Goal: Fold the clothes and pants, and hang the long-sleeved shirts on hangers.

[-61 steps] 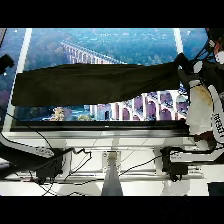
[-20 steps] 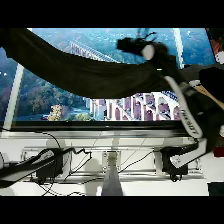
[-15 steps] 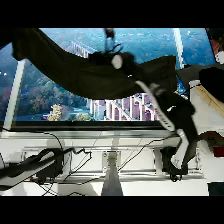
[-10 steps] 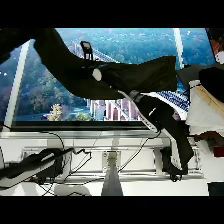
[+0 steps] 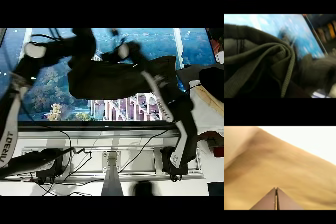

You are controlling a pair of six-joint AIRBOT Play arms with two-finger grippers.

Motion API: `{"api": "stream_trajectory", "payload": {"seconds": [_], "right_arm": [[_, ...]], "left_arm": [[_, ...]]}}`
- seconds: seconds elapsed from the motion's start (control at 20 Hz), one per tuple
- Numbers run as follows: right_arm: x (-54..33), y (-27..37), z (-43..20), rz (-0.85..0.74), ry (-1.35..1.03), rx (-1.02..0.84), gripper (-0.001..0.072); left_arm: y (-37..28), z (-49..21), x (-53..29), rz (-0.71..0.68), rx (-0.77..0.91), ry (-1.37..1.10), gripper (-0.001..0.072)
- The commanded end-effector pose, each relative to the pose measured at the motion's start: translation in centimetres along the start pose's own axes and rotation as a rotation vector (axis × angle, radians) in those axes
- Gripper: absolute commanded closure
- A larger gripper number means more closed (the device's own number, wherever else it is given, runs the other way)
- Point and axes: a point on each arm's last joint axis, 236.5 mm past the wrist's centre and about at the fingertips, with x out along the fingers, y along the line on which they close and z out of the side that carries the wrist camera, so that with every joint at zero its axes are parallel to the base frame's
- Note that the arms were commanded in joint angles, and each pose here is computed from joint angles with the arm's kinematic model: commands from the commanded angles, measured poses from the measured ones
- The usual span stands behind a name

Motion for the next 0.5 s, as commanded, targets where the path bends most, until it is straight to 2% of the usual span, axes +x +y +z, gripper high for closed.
{"api": "stream_trajectory", "payload": {"seconds": [0.0,0.05,0.1,0.2,0.3,0.45], "right_arm": [[-7.7,-15.1,0.1,-0.207,0.096,0.170,0.0680],[-9.4,-17.8,-0.3,-0.229,0.111,0.222,0.0680],[-11.0,-20.0,-1.0,-0.250,0.136,0.267,0.0680],[-13.4,-23.8,-3.1,-0.286,0.207,0.317,0.0680],[-14.5,-26.0,-5.6,-0.288,0.300,0.284,0.0680],[-14.0,-26.5,-7.3,-0.258,0.358,0.232,0.0680]], "left_arm": [[-3.7,-6.5,5.0,-0.069,-0.011,0.122,0.0524],[-4.5,-7.9,5.6,-0.083,-0.002,0.151,0.0147],[-4.9,-8.7,5.8,-0.086,0.023,0.169,0.0012],[-3.5,-7.7,4.9,-0.044,0.102,0.164,0.0005],[0.3,-5.6,2.3,0.040,0.181,0.171,0.0005],[8.3,-2.8,-4.2,0.180,0.159,0.221,0.0012]]}}
